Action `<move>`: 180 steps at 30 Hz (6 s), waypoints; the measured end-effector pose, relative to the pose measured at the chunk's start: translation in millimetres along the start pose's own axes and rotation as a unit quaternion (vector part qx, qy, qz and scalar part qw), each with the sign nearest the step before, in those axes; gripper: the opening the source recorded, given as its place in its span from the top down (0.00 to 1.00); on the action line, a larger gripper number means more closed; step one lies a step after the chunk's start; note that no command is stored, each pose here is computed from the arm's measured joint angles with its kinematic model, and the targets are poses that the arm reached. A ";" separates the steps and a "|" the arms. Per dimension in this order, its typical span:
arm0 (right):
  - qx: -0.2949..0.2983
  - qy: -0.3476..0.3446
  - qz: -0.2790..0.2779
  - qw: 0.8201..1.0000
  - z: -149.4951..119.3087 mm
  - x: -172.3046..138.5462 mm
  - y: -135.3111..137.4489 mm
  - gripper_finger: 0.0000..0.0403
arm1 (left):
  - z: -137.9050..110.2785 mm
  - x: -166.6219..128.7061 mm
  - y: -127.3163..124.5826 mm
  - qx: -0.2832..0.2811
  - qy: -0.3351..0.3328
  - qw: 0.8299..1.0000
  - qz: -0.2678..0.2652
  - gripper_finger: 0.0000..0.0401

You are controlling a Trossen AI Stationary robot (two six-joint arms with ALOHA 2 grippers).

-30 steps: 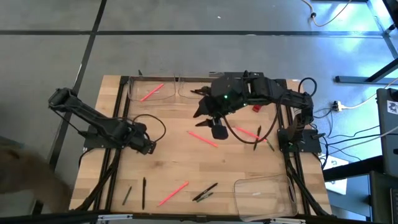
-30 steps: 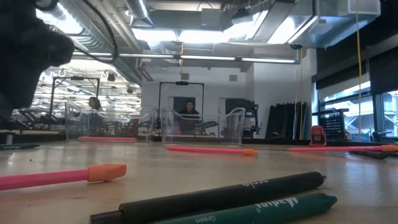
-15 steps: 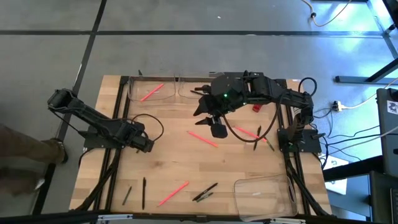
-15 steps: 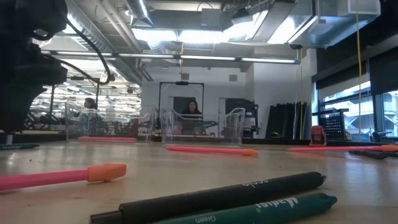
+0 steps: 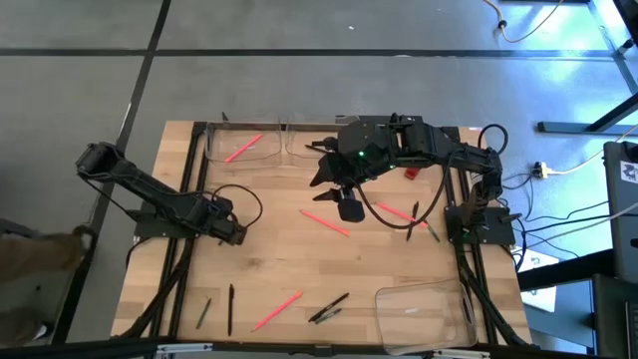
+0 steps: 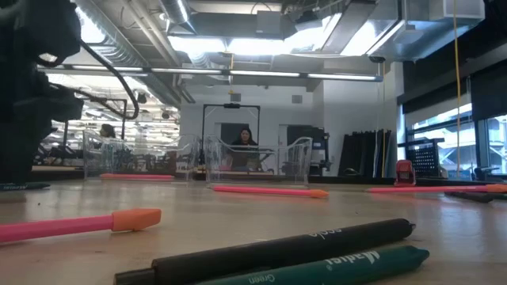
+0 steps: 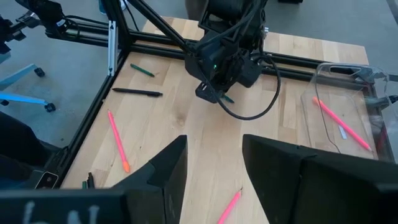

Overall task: Sort crayons/erasers/pens/pencils in bins
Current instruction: Put the green crayon into the bottom transparent bin

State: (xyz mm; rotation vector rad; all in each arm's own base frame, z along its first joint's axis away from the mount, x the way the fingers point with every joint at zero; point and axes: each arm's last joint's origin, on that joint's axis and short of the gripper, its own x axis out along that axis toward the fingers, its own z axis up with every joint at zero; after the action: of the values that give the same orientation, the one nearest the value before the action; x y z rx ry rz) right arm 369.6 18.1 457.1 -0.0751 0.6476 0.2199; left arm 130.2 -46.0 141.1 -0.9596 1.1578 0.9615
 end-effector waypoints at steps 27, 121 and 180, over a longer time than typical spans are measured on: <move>0.004 0.004 0.000 1.000 -0.7 0.2 0.0 0.61 | -0.7 12.2 7.5 0.065 -0.014 0.998 -0.003 0.98; -0.214 -0.151 0.013 0.965 -96.0 179.0 -31.3 0.61 | 23.1 -147.8 -83.7 0.321 -0.217 0.894 -0.225 0.97; -0.212 -0.157 0.009 0.964 -100.0 186.0 -40.7 0.88 | 23.1 -147.8 -83.7 0.321 -0.217 0.894 -0.225 0.96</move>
State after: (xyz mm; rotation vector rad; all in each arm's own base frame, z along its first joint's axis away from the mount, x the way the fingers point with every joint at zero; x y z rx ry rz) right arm 464.1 -1.9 264.9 -0.4383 0.2756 0.3784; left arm 195.8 -64.3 298.5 -0.4057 0.7370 0.3366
